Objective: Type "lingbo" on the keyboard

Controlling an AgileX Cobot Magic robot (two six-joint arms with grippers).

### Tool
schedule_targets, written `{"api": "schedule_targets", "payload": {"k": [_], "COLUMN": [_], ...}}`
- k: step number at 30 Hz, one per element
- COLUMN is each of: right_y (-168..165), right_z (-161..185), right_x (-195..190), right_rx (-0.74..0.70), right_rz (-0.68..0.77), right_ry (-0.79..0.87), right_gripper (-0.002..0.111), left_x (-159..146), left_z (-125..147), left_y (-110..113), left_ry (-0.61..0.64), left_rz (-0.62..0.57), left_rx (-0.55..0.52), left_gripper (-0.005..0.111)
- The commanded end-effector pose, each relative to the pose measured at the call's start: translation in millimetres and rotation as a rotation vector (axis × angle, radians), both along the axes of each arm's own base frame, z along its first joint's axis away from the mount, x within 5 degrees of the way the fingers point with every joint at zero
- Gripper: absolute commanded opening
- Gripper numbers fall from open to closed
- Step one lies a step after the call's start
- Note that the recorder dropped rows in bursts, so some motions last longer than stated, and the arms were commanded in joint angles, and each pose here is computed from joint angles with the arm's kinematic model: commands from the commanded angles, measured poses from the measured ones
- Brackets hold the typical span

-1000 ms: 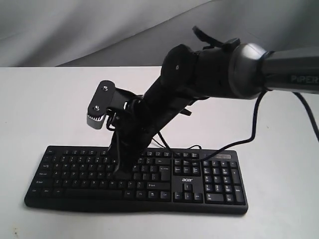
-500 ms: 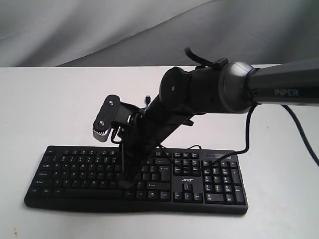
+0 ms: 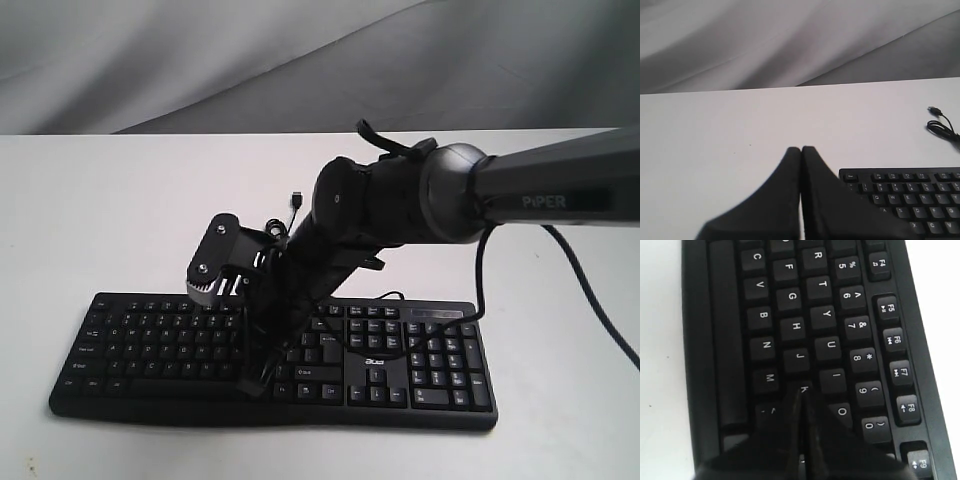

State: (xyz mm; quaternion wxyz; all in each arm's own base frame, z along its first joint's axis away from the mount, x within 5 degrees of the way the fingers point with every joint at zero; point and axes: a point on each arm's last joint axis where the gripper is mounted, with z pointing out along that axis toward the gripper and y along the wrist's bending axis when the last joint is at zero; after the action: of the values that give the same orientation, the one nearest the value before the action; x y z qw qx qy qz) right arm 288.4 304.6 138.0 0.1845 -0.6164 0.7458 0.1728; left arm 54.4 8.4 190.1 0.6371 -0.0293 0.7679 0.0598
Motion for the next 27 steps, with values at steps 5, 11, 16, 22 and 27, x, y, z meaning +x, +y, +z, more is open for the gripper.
{"api": "schedule_targets", "payload": {"k": [5, 11, 16, 22, 27], "right_y": [-1.4, -1.4, -1.0, -1.1, -1.0], "right_z": [-5.0, -5.0, -10.7, -10.2, -10.4], "right_x": [-1.9, -1.9, -0.9, -0.8, -0.4], "right_rx": [-0.025, -0.025, -0.031, -0.031, -0.030], "right_rz": [0.018, 0.018, 0.014, 0.015, 0.013], "right_ry": [0.008, 0.008, 0.008, 0.005, 0.002], "right_gripper": [0.000, 0.000, 0.000, 0.000, 0.000], "left_x": [0.0, 0.0, 0.0, 0.0, 0.0], "left_z": [-0.8, -0.8, -0.8, -0.8, -0.8], "left_y": [-0.1, -0.1, -0.1, -0.1, -0.1], "left_ry": [-0.007, -0.007, -0.007, -0.007, -0.007], "left_rz": [0.000, 0.000, 0.000, 0.000, 0.000], "left_rx": [-0.005, -0.005, -0.005, -0.005, -0.005], "left_gripper": [0.001, 0.001, 0.001, 0.001, 0.001]}}
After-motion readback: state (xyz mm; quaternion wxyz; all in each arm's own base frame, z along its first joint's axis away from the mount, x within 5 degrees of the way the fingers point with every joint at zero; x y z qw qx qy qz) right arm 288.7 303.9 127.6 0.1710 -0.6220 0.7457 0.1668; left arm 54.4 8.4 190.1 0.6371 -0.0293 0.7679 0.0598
